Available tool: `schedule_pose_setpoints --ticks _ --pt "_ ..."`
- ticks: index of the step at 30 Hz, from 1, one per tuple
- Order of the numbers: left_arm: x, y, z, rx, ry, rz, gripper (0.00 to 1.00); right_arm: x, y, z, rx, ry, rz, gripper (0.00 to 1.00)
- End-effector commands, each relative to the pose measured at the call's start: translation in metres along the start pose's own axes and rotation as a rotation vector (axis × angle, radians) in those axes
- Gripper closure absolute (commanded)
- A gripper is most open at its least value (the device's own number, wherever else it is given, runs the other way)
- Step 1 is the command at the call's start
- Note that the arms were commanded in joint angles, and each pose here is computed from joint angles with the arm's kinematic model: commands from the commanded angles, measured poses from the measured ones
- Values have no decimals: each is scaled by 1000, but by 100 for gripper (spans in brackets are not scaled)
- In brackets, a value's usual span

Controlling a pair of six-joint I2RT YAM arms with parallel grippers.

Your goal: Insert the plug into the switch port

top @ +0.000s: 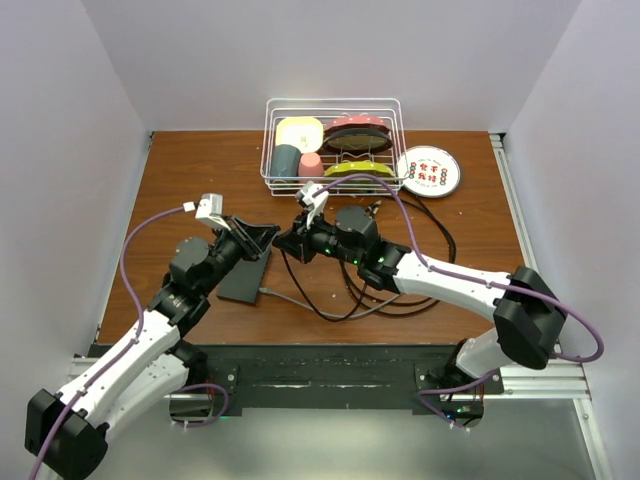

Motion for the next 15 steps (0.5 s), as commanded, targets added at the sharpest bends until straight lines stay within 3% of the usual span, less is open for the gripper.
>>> schedule_pose_setpoints --ticks 1,2,3,5,6,9,15 --pt "-23 5 -22 87 -5 -86 100 -23 -2 3 3 20 -78 100" --pt "-23 5 -21 79 -15 -88 100 -22 -1 3 7 23 -69 100" --pt "-26 7 -21 73 -24 -105 85 -23 1 2 15 28 -70 100" --pt "-25 8 -18 51 -34 -103 65 -24 5 1 37 46 -66 100" --pt "-27 9 -17 43 -57 -111 49 -24 7 0 42 52 -64 100" --pt "-29 8 -14 14 -100 -107 26 -24 12 -1 54 66 -51 100" --pt "-39 9 -16 -7 -223 -116 13 -18 23 -8 52 109 21 100"
Point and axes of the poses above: each gripper's point midway between its finger pads, its own y axis back along the fingers, its own z axis along the line the jaws close on, x = y × z, the point moved 8 cm from there along y, back along the fingers, and after that the axes turned 2 degrees about -y, right-handed, at the moved point
